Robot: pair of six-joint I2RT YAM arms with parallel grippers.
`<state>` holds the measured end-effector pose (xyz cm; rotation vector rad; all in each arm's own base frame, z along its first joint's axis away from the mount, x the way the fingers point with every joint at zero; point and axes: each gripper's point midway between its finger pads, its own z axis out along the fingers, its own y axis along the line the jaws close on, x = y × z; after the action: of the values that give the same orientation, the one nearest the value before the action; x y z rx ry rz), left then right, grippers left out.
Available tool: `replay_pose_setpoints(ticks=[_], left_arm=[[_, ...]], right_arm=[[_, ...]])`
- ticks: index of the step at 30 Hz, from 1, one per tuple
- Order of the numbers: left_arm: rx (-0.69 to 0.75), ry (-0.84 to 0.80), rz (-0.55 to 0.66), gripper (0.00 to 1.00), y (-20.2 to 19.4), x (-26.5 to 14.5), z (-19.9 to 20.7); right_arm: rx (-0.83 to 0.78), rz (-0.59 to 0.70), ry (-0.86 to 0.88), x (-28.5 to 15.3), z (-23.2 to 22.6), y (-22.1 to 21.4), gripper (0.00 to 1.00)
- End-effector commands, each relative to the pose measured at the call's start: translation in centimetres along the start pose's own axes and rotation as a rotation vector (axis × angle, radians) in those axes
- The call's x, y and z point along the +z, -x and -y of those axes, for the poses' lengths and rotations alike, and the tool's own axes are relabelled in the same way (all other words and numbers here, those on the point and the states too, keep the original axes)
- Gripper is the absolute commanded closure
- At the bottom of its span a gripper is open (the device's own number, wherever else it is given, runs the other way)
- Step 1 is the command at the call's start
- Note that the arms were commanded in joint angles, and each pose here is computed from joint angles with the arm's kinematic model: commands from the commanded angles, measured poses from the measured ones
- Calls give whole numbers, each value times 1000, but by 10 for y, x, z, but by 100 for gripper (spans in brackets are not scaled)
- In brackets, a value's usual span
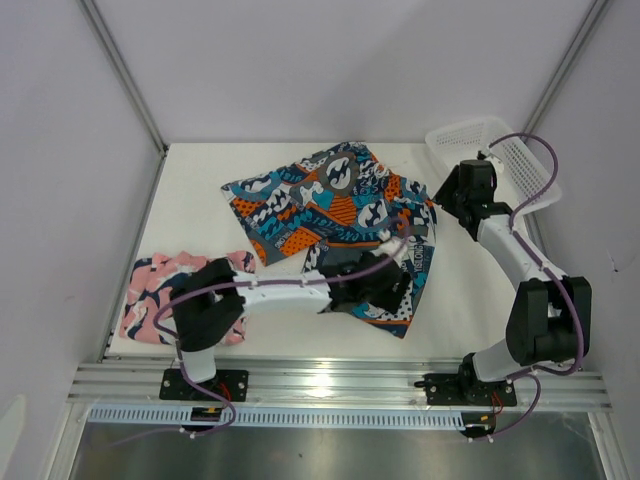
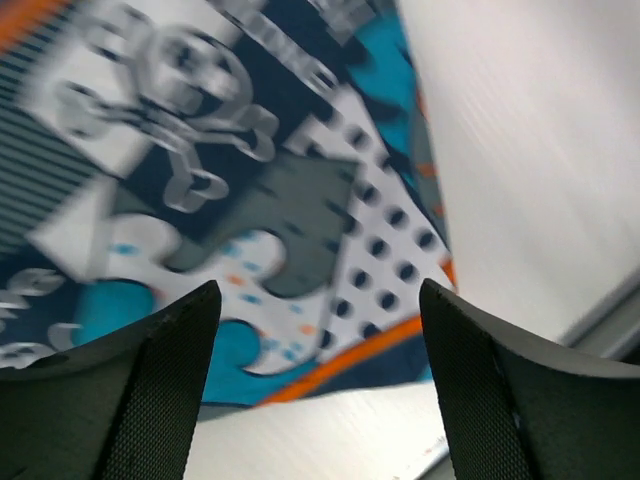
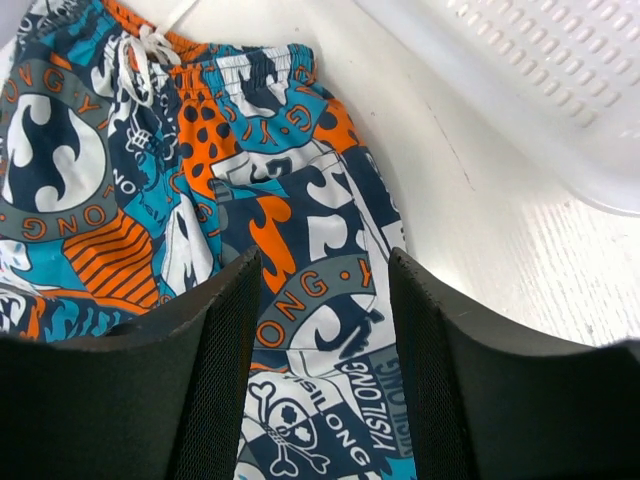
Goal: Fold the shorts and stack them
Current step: Flatten the shorts out, then fold the shorts
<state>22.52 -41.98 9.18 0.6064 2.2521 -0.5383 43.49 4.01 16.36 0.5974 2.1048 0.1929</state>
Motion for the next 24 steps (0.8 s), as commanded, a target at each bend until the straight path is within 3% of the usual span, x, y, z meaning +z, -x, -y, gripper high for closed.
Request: replay_pose_setpoints(ticks=[1,5,15,16,19,21,24], left_arm=[[28,-54,16,19,-3,-3,45],[66,-68,-31,23,-28,9,66],[84,-88,-84,26,-41,30,78],[88,-80,-99,33,-47,34,77],[83,-81,-131,40,-58,38,77],[81,-75,-144,41,-64,39,74],[74,-68,-160,58,-73,35,72]], right_arm=[[3,80,8,-16,1,24,44],[25,86,16,-20,6,25,44],[56,83,31,-21,12,25,45],[56,82,31,-21,12,26,45],[65,77,30,-20,15,25,45],[72,76,24,-19,19,25,45],[78,72,30,-17,20,24,45]])
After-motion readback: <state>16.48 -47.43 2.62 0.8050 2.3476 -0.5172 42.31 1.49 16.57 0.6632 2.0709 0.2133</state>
